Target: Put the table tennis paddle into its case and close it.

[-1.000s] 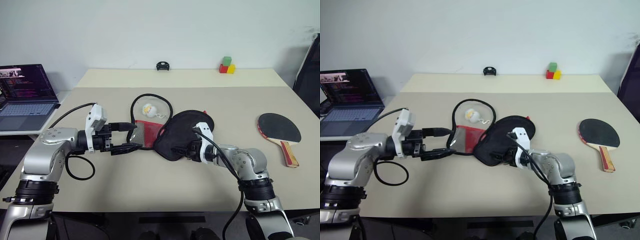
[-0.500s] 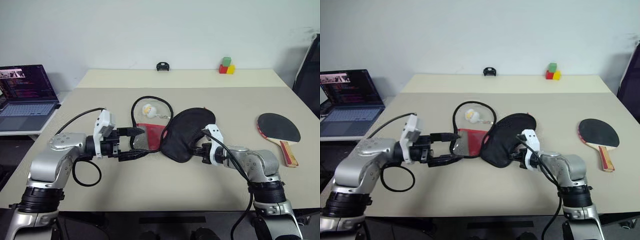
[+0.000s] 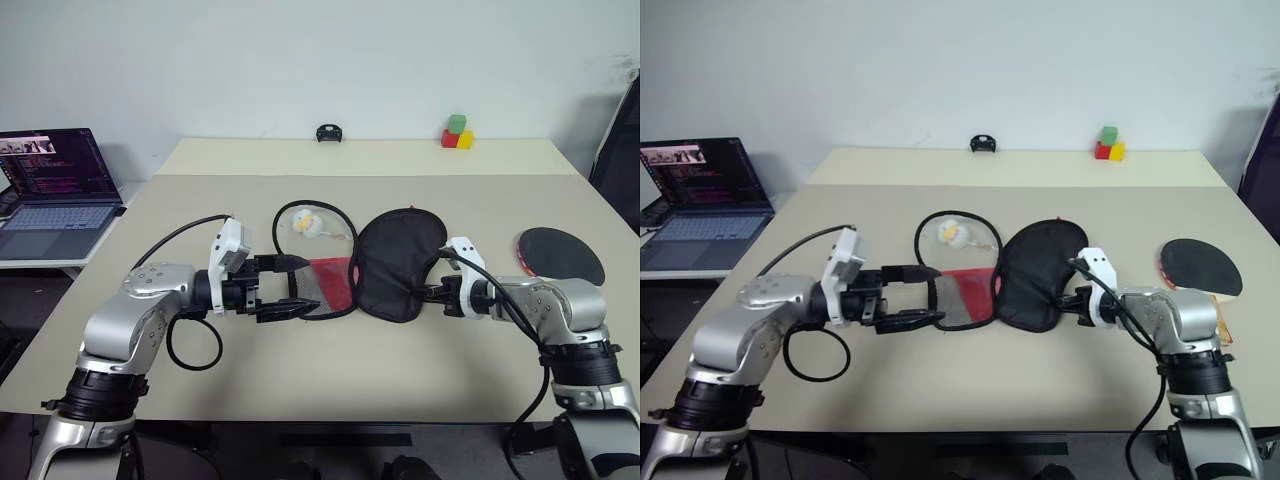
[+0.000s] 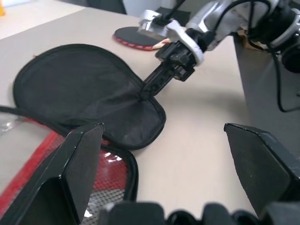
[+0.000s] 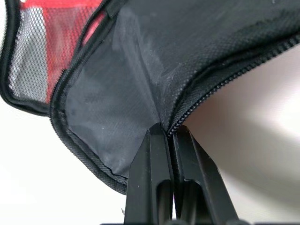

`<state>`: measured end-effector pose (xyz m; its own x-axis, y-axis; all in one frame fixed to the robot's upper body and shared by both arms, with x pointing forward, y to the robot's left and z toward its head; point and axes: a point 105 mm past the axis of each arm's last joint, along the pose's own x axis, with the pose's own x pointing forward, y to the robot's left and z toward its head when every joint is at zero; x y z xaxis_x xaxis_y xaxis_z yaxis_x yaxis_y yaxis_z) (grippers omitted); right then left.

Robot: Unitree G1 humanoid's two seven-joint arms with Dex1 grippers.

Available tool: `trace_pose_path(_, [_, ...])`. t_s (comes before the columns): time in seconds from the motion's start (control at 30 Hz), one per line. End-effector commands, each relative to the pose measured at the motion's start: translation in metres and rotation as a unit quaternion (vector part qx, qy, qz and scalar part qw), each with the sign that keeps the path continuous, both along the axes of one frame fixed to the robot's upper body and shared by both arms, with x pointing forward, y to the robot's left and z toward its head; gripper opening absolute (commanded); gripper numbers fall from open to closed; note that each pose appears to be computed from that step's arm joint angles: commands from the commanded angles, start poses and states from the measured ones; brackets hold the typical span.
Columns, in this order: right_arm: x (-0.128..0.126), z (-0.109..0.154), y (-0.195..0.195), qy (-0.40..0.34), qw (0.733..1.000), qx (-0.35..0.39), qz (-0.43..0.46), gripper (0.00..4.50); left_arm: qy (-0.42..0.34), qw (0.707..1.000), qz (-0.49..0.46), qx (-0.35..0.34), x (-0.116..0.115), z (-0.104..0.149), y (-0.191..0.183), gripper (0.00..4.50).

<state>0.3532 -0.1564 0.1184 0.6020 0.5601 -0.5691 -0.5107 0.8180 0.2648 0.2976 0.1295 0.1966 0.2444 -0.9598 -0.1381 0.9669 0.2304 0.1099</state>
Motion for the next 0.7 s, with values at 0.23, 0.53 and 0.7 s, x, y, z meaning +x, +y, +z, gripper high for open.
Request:
trace_pose_path(0.23, [0.020, 0.012, -0.040, -0.014, 0.998, -0.053, 0.017, 0.02, -0.028, 0.999, -0.032, 0.000, 0.005, 0.009, -0.019, 4.50])
trace_pose_path(0.53, [0.035, 0.014, -0.071, -0.020, 0.994, -0.108, 0.016, 0.02, -0.030, 0.999, -0.040, 0.004, 0.006, 0.007, -0.022, 4.50])
trace_pose_path(0.7, [0.042, 0.013, -0.075, -0.020, 0.993, -0.119, 0.013, 0.02, -0.030, 0.999, -0.039, 0.002, 0.006, 0.005, -0.024, 4.50])
